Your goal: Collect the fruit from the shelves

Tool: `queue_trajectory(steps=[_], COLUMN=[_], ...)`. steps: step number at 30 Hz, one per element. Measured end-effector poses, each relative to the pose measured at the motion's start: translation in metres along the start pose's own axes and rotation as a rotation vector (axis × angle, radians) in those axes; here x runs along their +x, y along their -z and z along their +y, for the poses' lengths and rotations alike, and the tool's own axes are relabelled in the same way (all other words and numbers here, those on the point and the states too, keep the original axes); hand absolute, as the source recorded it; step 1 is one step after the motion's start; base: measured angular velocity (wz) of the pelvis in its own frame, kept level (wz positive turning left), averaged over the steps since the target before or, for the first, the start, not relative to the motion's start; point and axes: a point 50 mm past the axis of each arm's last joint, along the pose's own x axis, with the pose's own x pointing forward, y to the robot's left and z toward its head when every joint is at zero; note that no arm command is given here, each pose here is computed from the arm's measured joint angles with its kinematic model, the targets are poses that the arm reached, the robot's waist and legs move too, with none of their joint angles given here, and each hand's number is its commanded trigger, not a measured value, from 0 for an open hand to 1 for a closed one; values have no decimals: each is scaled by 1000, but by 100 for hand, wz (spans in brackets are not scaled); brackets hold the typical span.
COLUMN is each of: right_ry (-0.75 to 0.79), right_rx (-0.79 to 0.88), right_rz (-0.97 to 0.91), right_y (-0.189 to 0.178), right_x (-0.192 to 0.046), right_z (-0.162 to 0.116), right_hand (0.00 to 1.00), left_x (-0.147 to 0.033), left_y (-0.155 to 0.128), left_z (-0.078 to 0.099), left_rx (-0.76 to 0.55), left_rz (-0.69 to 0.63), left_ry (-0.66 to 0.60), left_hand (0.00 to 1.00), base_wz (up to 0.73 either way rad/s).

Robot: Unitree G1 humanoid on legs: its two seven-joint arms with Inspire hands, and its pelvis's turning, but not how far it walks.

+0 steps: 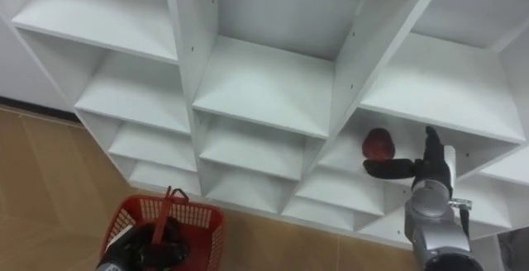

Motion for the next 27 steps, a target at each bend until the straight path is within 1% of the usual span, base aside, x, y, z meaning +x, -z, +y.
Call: queue_trajectory(steps=[4, 8, 10, 15, 22, 27], right_ry=[56, 134, 174, 238, 252, 256], right_rx=[-6, -65, -65, -29, -15, -6], right_rz=[-24, -47, -48, -132, -166, -183], right_y=[-8, -13, -18, -41, -48, -50], right_x=[2, 7, 10, 13, 13, 13], right_z=[-2, -5, -9, -12, -13, -12], right_hand=[0, 0, 0, 0, 0, 0], left_x=[0, 1, 3, 4, 7, 9], left_y=[-1, -2, -3, -3, -5, -10], left_z=[-1, -4, -5, -12, -16, -23], left_rx=[2, 10, 14, 49, 64, 71], left_rz=[-3, -3, -2, -5, -4, -33], left_ry=[1, 12, 17, 49, 65, 88], left_hand=[100, 100, 100, 100, 100, 100], base_wz=[0, 1, 2, -3, 2, -3])
